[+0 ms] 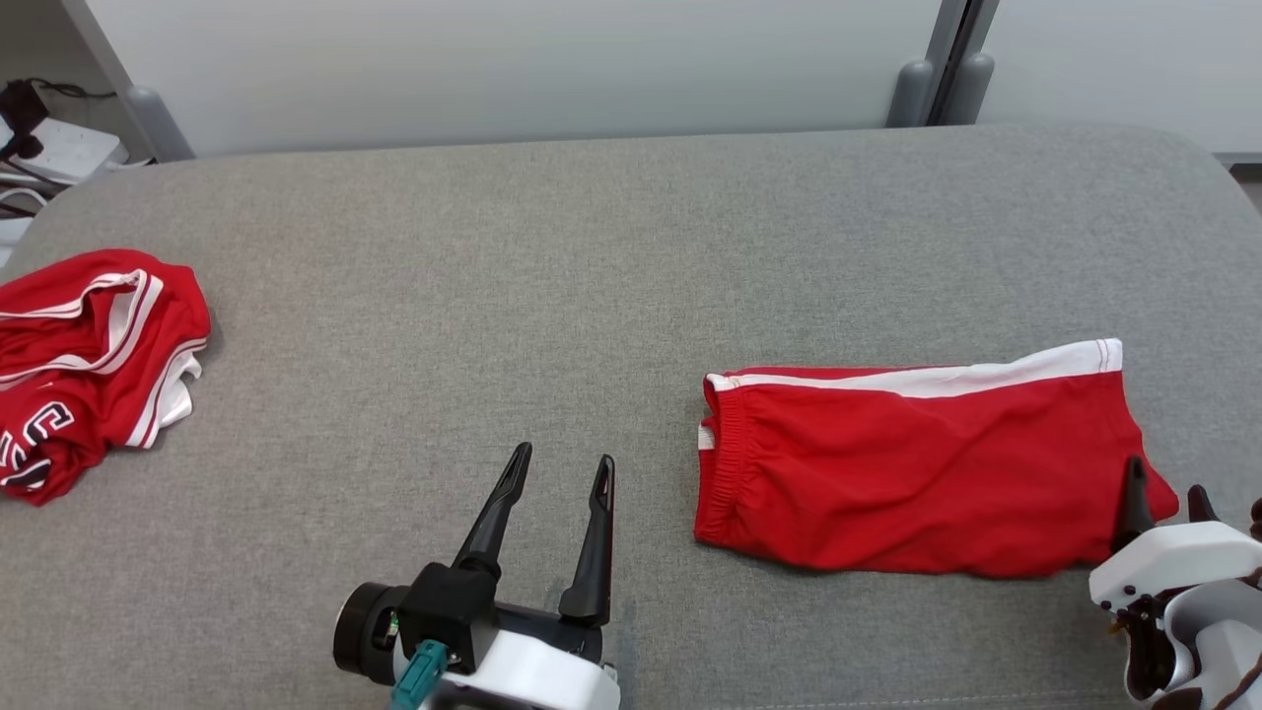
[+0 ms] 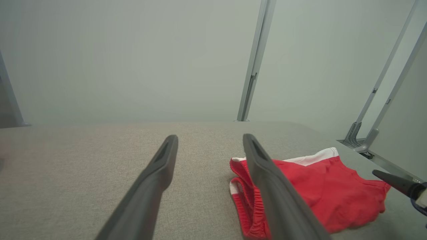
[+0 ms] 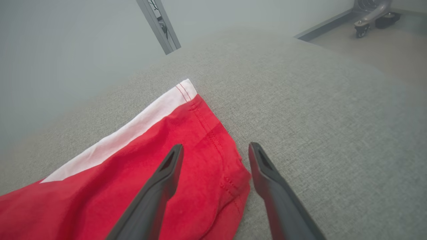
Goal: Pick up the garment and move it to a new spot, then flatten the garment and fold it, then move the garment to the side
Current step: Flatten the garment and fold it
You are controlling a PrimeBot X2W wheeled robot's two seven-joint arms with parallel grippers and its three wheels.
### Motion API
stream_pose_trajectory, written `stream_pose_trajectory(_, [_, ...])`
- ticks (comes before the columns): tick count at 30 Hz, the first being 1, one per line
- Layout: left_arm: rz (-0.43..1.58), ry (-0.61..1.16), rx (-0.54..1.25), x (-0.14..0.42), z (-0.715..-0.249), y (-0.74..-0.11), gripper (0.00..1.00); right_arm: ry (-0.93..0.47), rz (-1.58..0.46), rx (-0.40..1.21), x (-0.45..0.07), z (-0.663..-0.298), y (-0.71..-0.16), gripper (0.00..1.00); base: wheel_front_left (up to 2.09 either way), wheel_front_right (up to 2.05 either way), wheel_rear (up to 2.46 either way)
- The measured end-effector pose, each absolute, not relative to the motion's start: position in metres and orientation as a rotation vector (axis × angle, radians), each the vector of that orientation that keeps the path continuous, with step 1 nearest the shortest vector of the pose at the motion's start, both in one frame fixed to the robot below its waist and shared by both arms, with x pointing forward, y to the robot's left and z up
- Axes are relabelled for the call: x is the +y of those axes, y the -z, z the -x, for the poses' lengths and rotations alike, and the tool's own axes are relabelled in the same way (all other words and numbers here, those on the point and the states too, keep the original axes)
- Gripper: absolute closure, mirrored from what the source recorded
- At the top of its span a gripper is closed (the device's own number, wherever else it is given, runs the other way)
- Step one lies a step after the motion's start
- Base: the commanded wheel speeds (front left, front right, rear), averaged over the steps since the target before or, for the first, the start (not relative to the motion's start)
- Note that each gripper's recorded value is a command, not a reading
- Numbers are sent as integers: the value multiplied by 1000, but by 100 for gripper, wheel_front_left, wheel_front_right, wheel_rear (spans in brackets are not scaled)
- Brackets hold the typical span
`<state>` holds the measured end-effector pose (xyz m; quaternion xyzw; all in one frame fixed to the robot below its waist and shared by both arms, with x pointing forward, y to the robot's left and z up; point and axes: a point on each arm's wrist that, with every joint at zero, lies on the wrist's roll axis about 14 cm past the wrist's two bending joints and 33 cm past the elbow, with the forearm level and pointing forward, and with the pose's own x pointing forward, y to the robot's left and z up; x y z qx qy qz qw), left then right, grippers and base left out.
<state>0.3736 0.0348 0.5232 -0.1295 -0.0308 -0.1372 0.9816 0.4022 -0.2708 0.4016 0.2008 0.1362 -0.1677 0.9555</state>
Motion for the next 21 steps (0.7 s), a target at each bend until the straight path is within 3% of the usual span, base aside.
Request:
stream_pose_trajectory(10, [290, 250, -52, 42, -358, -523, 0, 135, -182, 154, -239, -387, -443, 0, 0, 0, 0])
stream_pose_trajectory(21, [283, 243, -49, 45, -353, -521, 0, 94, -103, 83, -243, -339, -458, 0, 0, 0, 0])
